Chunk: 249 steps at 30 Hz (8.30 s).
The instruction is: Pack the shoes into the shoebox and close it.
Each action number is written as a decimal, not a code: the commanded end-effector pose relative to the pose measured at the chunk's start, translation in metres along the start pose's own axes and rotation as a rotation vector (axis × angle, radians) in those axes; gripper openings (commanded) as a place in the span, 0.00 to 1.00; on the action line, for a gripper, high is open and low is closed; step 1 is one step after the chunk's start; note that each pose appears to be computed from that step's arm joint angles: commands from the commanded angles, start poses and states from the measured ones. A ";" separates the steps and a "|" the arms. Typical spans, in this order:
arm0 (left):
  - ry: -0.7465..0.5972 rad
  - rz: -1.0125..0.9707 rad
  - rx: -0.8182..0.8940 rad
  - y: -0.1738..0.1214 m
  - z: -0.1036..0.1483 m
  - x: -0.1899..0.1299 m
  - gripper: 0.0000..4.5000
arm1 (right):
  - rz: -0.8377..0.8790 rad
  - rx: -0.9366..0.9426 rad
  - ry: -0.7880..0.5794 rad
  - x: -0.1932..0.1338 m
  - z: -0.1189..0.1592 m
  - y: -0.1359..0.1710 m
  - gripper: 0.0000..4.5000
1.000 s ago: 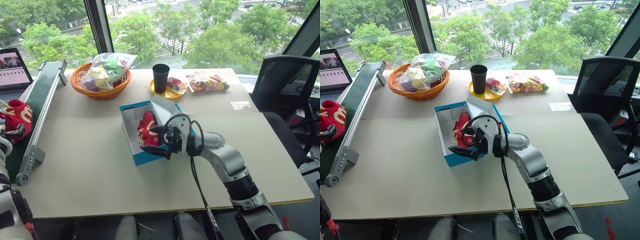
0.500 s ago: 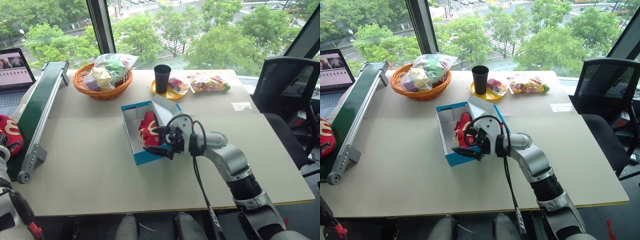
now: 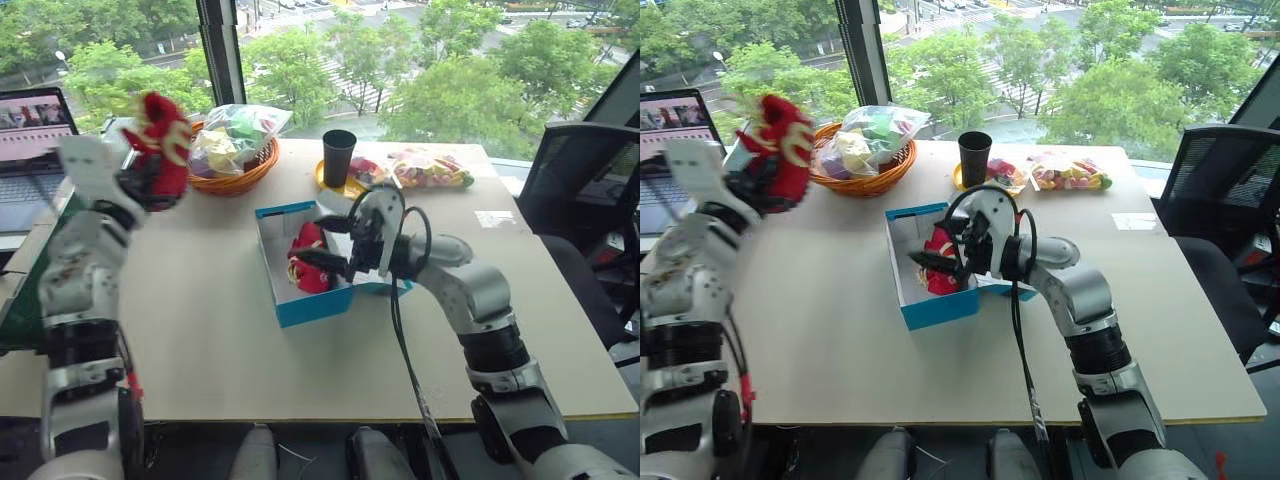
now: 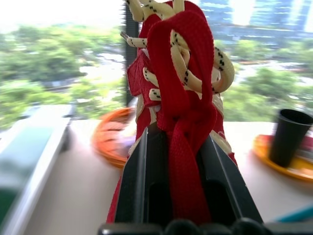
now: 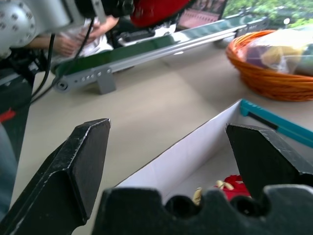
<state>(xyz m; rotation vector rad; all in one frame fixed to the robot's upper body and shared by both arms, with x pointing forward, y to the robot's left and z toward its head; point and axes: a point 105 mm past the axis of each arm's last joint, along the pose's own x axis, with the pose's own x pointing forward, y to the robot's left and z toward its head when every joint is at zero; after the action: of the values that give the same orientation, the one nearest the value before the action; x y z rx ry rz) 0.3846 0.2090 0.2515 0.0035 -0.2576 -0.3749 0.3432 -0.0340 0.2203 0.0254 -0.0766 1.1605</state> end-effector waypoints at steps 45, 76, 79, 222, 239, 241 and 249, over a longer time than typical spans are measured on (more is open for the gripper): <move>-0.215 -0.626 -0.082 -0.191 0.074 0.011 0.04 | 0.000 0.607 -0.441 -0.045 0.087 -0.021 1.00; 0.389 -0.255 0.295 -0.046 -0.029 -0.059 0.74 | -0.226 0.257 0.321 0.042 0.000 -0.012 0.20; 0.436 -0.293 0.260 -0.054 -0.040 -0.076 0.74 | -0.162 0.324 0.363 0.050 -0.014 -0.004 0.20; 0.457 -0.244 0.257 -0.054 -0.033 -0.104 0.74 | -0.103 -0.223 0.273 0.083 0.004 -0.054 0.37; 0.439 -0.158 0.276 -0.041 -0.014 -0.111 0.74 | -0.144 -0.291 0.532 0.093 -0.107 -0.040 0.01; 0.436 -0.158 0.276 -0.042 -0.014 -0.110 0.74 | -0.088 -0.366 0.665 0.085 -0.136 -0.032 0.01; 0.427 -0.166 0.269 -0.044 -0.016 -0.103 0.74 | 0.138 -0.481 0.925 0.051 -0.183 -0.018 0.01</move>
<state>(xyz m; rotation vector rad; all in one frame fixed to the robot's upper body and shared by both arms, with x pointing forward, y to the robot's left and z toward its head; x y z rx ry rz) 0.2790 0.2111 0.2005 0.3549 0.1594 -0.4804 0.4082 0.0431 0.0987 -0.8750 0.2410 1.0896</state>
